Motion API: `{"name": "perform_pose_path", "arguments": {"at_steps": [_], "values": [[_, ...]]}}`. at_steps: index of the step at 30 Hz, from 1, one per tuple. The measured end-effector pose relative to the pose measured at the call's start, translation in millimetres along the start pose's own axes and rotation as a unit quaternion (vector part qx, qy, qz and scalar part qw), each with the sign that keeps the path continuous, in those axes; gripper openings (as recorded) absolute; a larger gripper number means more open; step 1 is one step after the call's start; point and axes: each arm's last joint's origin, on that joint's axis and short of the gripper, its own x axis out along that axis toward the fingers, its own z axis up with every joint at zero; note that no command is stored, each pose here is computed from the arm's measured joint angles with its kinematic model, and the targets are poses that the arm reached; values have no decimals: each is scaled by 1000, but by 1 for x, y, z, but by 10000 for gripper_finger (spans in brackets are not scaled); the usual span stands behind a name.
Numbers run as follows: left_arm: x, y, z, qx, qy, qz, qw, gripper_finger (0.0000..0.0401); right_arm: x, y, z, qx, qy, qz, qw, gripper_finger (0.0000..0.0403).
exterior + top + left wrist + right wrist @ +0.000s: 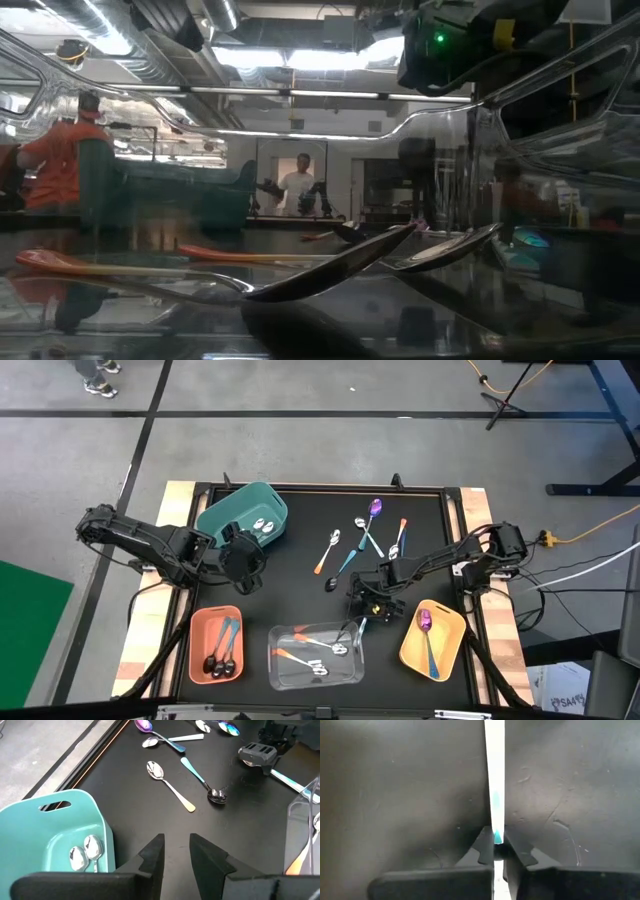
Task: Sort silverware by color (type)
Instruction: Put the white-green spoon into the blue bin
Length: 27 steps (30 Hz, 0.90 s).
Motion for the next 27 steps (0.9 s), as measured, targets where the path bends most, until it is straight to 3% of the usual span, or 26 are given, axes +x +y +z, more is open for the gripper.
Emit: {"name": "perform_pose_path", "arguments": {"at_steps": [11, 27], "values": [[0, 0, 0, 0, 0, 0, 1000, 85, -10, 3, 1, 9, 15, 11, 1000, 4], [0, 0, 0, 0, 0, 0, 1000, 85, -51, 11, 1, 16, 131, -4, 991, 2]]}}
